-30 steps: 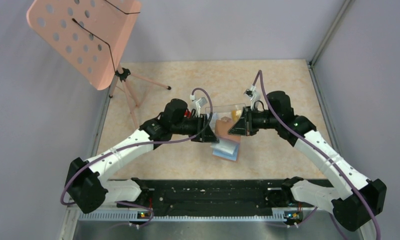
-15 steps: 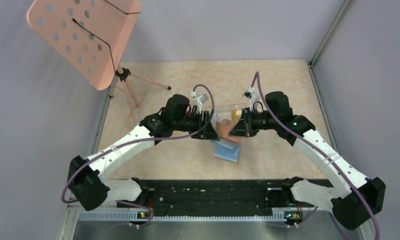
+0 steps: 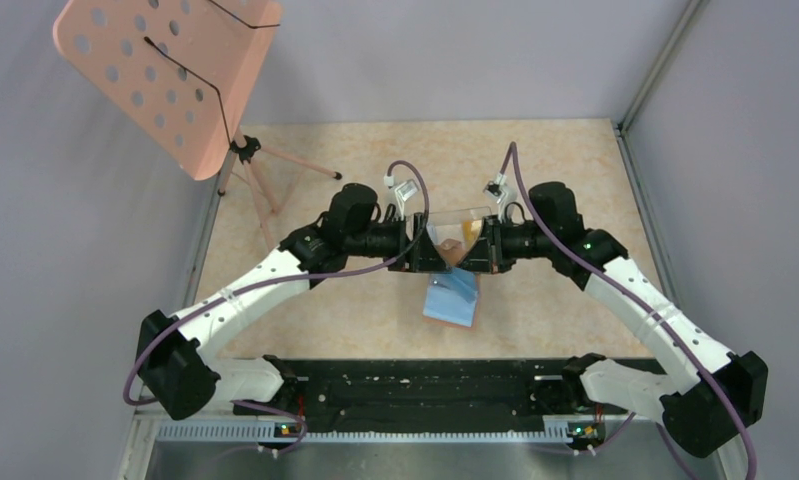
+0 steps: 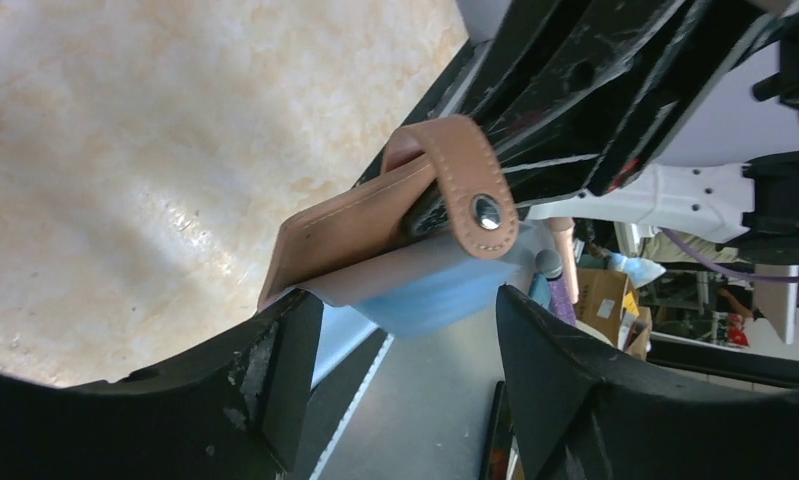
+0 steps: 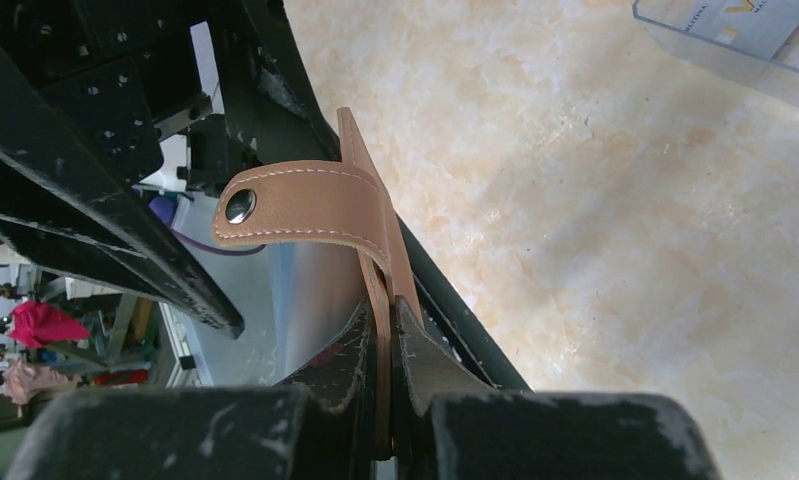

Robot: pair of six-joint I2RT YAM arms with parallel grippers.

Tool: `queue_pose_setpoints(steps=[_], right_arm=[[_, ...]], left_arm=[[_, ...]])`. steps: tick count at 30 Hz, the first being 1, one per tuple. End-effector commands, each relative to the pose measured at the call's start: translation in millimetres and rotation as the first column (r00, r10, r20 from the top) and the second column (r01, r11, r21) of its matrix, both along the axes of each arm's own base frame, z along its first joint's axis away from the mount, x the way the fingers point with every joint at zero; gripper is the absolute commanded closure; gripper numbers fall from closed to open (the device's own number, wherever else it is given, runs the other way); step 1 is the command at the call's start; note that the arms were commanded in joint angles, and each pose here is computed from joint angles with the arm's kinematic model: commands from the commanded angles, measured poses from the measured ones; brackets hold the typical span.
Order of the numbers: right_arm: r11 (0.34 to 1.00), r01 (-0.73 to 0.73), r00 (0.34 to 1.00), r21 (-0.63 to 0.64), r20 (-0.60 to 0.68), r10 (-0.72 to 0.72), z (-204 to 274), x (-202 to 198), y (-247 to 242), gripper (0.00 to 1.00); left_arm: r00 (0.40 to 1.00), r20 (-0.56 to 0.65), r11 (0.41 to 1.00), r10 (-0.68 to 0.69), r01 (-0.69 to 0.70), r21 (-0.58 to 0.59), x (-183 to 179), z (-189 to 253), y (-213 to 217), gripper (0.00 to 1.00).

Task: Put the credit cards into the card holder
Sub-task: Open the card holder.

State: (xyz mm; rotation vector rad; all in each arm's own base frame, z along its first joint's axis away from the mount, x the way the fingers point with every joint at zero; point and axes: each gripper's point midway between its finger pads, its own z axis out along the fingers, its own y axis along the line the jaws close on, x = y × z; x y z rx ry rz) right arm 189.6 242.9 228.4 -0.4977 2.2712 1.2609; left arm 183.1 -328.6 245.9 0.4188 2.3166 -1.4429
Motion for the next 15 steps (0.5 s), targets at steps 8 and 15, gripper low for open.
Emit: queue_pose_setpoints(steps=[8, 15], right_arm=[[0.996, -0.014, 1.0, 0.085, 0.025, 0.012, 25.0, 3.9, 8.9, 1.0], [0.995, -0.007, 1.0, 0.098, 0.008, 0.007, 29.8, 6.5, 11.9, 1.0]], left_arm=[[0.999, 0.043, 0.98, 0.004, 0.004, -0.198, 12.3, 41.3, -5.5, 0.29], [0.998, 0.052, 0.984, 0.04, -0.03, -0.177, 16.3, 35.0, 11.4, 0.32]])
